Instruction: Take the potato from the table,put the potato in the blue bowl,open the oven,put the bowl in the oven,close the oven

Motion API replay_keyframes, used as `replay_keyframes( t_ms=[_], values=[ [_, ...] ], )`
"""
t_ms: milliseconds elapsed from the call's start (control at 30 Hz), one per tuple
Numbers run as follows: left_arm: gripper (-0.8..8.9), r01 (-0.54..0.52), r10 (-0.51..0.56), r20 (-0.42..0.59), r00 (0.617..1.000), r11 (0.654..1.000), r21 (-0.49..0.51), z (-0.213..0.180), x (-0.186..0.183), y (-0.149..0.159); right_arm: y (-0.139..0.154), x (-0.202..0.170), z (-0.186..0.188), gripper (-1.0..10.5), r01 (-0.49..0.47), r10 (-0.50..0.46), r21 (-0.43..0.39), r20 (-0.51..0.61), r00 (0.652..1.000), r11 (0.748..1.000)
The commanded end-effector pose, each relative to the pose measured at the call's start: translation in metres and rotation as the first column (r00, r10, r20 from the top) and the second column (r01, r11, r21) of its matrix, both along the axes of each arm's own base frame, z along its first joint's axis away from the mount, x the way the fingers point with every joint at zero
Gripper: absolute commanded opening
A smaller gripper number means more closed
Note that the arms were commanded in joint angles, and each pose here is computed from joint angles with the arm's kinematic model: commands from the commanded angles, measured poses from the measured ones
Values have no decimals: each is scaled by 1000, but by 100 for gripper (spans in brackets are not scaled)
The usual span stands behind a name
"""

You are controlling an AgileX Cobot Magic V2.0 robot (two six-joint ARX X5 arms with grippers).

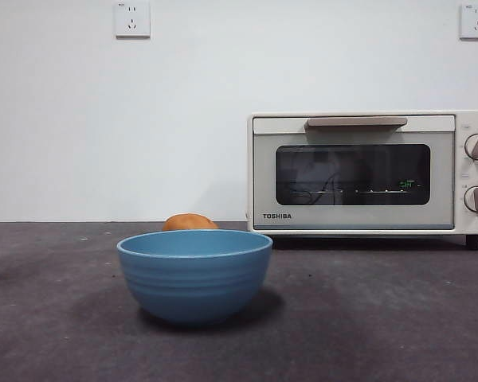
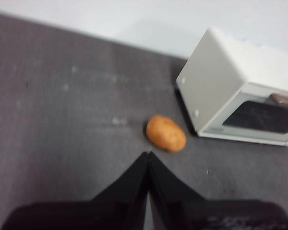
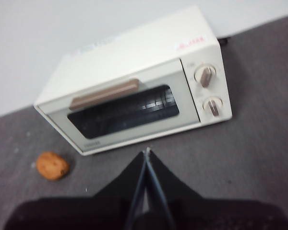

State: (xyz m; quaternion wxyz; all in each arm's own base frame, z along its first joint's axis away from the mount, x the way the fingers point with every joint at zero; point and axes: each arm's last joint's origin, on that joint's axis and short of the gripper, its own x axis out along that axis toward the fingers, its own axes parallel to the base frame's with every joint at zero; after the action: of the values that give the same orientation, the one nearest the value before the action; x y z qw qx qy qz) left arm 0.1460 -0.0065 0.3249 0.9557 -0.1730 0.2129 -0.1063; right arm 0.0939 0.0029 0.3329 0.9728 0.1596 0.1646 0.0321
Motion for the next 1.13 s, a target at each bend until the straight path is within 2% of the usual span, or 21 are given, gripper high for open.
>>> replay_keyframes(
  t_ms=[33,133,233,300,400,500,667,733,933,1100,1133],
  values=[
    [-5,11,-10,-66,998,1000,18,12,7,1,0,6,6,-1,-8,7,-12,-62,998,1000],
    [-5,64,-58,-121,991,997,46,21,15,0,0,18,11,-1,-28,26,-17,-121,992,999],
    [-5,150,-140,-150,979,987,54,26,19,-2,4,31,19,-1,-154,150,-18,-139,979,988],
    [-5,201,-190,-162,968,978,54,27,21,-3,7,43,24,-1,-282,278,-12,-140,950,959],
    [-4,256,-246,-174,954,966,38,26,22,-5,11,63,33,2,-404,405,37,-149,902,914],
    [-4,286,-274,-193,942,958,34,23,22,-6,21,86,42,7,-468,472,66,-174,864,881],
    [-4,308,-290,-218,932,950,55,20,20,-6,51,121,59,7,-566,565,58,-202,800,822],
    [-4,311,-291,-226,930,949,56,20,19,-6,68,134,66,7,-601,593,34,-214,776,799],
    [-5,322,-298,-250,921,945,58,18,17,-6,124,168,82,5,-680,625,-119,-305,719,724],
    [-4,335,-307,-260,916,940,70,16,17,-6,166,190,87,1,-740,622,-221,-422,660,635],
    [-4,336,-308,-261,915,939,71,16,17,-6,173,193,87,1,-745,616,-236,-439,654,624]
  ],
)
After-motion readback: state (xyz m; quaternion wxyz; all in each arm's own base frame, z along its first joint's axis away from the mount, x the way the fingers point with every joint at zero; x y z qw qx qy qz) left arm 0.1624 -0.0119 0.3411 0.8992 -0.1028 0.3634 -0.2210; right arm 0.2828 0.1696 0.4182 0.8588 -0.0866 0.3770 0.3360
